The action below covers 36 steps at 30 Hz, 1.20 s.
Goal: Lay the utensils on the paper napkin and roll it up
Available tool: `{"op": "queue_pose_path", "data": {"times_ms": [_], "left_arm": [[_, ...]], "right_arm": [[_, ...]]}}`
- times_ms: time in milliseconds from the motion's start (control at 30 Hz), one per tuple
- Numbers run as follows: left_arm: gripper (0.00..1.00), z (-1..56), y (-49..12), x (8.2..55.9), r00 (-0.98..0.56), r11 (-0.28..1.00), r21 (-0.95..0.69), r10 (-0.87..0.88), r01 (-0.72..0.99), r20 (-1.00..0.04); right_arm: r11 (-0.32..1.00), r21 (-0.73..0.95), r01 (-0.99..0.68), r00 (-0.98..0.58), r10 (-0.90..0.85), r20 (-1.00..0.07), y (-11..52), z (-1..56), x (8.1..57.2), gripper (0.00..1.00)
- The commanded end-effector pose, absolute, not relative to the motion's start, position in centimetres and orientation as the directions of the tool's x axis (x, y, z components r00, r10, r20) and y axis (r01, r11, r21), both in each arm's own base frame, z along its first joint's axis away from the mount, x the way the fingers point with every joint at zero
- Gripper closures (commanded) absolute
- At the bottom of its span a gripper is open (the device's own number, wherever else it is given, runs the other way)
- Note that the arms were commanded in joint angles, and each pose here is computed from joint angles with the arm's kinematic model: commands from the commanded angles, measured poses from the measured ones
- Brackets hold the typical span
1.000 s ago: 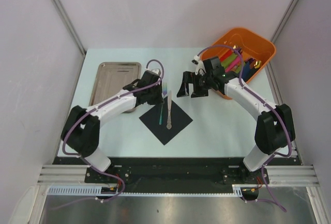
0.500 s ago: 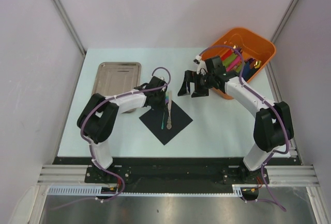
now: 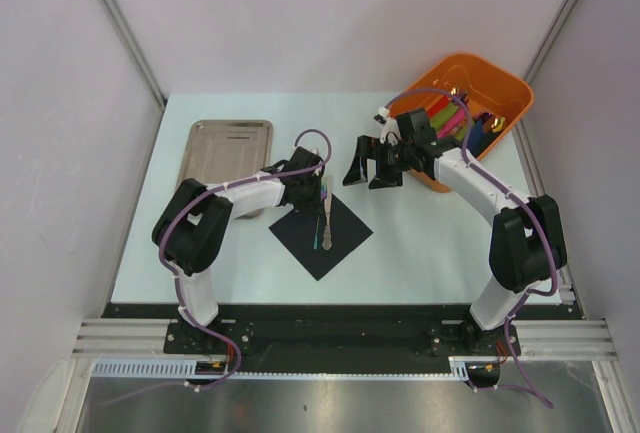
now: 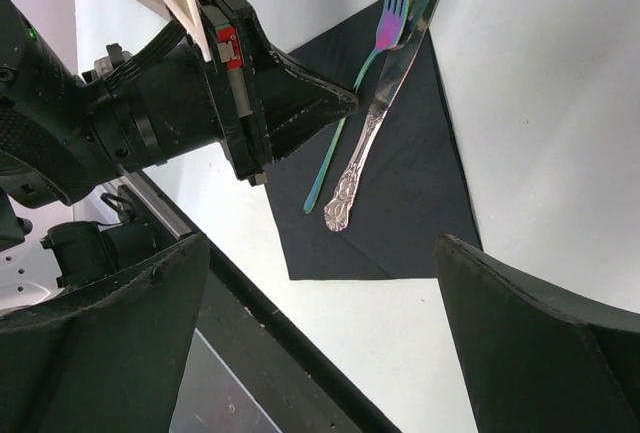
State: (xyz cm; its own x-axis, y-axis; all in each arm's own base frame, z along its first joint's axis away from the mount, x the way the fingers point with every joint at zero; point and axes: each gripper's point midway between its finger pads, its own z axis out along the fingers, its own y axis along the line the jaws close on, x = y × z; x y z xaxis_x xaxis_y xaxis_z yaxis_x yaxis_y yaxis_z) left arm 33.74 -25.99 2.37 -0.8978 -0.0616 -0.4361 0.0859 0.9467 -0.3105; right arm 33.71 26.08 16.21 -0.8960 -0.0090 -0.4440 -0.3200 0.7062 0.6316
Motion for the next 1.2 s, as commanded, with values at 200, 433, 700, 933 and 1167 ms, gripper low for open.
{"op": "queue_pose_path", "data": {"times_ms": [200,433,700,933,1167], "left_arm": [[0.97,3.6,-27.0,35.3,-0.875,0.939,-0.337,-0.102,0.073,-0.473],[0.85,3.1,-26.6,35.3,-0.875,0.948,-0.314,-0.109,0.051,-0.471],[0.62,6.1,-26.6,36.5,-0.847,0.941,-0.332,-0.117,0.073,-0.518],[0.17,15.4,-25.4,35.5,-0.709,0.907,-0.328,-0.047,0.265,-0.704],[0.0,19.6,-22.0,28.2,-0.33,0.685,0.014,0.369,0.729,-0.869]], "right_arm": [[0.682,0.646,-0.342,-0.885,-0.002,-0.466,26.6,17.0,33.8,0.0],[0.68,0.647,-0.345,-0.883,-0.001,-0.47,26.7,17.1,33.8,0.0],[0.676,0.641,-0.363,-0.879,-0.02,-0.477,26.8,17.2,33.5,0.0],[0.628,0.631,-0.455,-0.848,-0.089,-0.523,26.7,18.6,32.5,0.0],[0.537,0.658,-0.528,-0.831,-0.164,-0.532,27.4,18.6,29.7,0.0]]}}
